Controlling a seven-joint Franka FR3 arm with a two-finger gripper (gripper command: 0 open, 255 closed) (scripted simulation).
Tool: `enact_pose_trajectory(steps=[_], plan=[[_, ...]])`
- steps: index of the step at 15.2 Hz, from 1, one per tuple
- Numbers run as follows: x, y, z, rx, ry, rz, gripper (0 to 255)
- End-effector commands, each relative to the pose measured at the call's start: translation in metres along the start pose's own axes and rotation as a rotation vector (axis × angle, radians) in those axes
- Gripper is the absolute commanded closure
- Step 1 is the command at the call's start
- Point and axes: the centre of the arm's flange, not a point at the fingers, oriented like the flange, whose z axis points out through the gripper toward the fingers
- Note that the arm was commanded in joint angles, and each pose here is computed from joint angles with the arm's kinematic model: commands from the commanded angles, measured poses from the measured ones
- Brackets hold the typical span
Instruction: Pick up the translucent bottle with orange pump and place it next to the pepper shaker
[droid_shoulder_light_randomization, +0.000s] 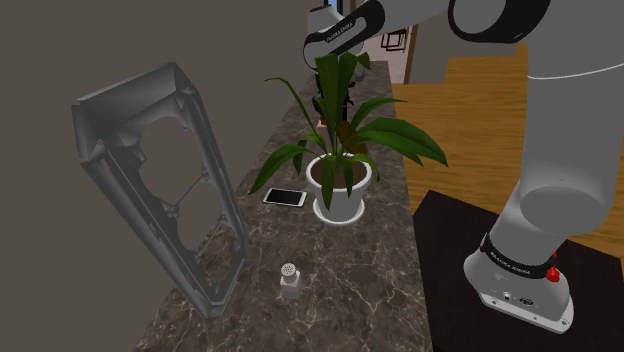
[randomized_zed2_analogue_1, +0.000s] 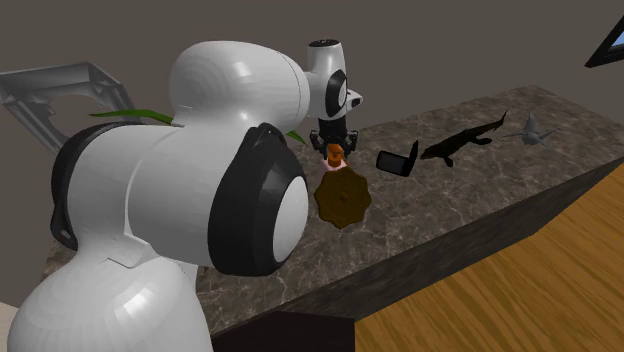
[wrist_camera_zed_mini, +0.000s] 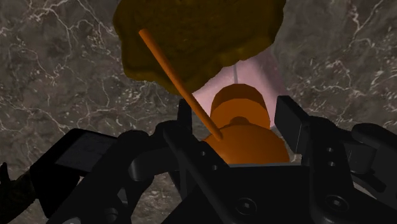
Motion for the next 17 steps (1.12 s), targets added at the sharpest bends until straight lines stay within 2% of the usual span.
enact_pose_trajectory(steps=[1,9,17], plan=[[0.000,0.000,0.000,0.000,0.000,0.000,255],[0.000,0.000,0.000,0.000,0.000,0.000,255],[0.002,0.006,-0.042,0.000,0.000,0.000,255]])
